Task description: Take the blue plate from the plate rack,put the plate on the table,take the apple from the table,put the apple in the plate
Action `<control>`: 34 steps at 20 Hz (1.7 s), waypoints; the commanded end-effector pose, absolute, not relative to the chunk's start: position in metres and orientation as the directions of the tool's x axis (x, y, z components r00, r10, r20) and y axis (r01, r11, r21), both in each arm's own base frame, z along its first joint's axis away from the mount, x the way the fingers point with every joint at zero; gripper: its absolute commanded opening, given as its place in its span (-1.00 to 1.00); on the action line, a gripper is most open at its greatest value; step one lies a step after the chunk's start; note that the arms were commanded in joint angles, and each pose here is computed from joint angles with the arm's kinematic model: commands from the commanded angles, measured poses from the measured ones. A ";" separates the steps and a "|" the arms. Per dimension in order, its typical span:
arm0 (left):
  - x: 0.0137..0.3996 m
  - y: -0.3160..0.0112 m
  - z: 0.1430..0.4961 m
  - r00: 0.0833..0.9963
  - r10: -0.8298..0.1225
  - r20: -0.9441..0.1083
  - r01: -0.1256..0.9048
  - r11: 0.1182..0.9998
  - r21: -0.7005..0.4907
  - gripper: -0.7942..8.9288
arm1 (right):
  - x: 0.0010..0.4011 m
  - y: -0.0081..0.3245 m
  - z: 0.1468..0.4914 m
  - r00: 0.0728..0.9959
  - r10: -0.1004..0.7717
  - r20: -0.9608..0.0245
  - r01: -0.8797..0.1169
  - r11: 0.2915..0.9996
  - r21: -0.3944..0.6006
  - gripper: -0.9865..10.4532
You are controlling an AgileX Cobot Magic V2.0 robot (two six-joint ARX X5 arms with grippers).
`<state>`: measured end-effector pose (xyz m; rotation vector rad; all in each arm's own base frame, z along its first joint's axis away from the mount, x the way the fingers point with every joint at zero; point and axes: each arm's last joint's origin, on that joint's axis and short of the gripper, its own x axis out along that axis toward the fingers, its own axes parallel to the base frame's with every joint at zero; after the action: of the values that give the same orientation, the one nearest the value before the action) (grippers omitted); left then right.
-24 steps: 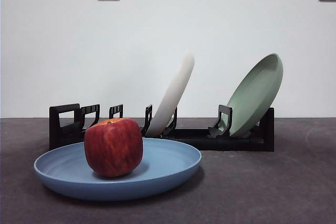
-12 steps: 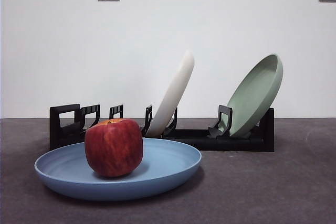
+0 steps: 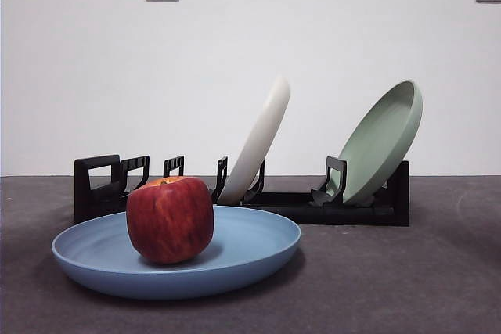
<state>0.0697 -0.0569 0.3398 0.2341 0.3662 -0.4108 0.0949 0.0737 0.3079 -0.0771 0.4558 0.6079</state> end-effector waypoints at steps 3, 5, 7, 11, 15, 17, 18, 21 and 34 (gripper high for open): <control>0.069 -0.057 0.329 0.829 -0.317 -0.460 0.419 0.898 0.137 -0.84 | 0.095 0.074 0.307 0.729 0.536 -0.426 -0.562 0.824 0.074 -0.85; 0.071 -0.058 0.327 0.825 -0.311 -0.472 0.420 0.897 0.142 -0.84 | 0.095 0.074 0.307 0.730 0.535 -0.426 -0.562 0.824 0.073 -0.85; 0.072 -0.059 0.327 0.822 -0.309 -0.478 0.421 0.896 0.144 -0.84 | 0.095 0.074 0.307 0.730 0.535 -0.426 -0.562 0.824 0.073 -0.85; 0.075 -0.062 0.326 0.817 -0.304 -0.490 0.422 0.894 0.150 -0.84 | 0.095 0.074 0.307 0.730 0.535 -0.426 -0.562 0.824 0.073 -0.85; 0.075 -0.055 0.327 0.839 -0.269 -0.473 0.378 0.914 0.150 -0.84 | 0.095 0.074 0.307 0.729 0.535 -0.426 -0.562 0.824 0.073 -0.85; 0.079 -0.045 0.328 0.869 -0.176 -0.463 0.268 0.953 0.142 -0.84 | 0.095 0.074 0.307 0.729 0.535 -0.426 -0.562 0.824 0.073 -0.85; 0.082 -0.038 0.329 0.890 -0.120 -0.439 0.193 0.973 0.127 -0.84 | 0.095 0.074 0.307 0.729 0.535 -0.426 -0.562 0.824 0.073 -0.85; 0.084 -0.021 0.331 0.963 0.025 -0.270 -0.011 0.999 0.053 -0.84 | 0.095 0.074 0.307 0.729 0.535 -0.426 -0.562 0.824 0.073 -0.85; 0.095 0.009 0.194 0.982 0.128 -0.136 -0.135 0.990 -0.045 -0.84 | 0.095 0.074 0.307 0.729 0.535 -0.426 -0.562 0.824 0.073 -0.85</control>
<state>0.0953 0.0093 0.1947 -0.0546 0.1478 0.1388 0.0946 0.0735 0.3089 -0.0703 0.4462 0.6082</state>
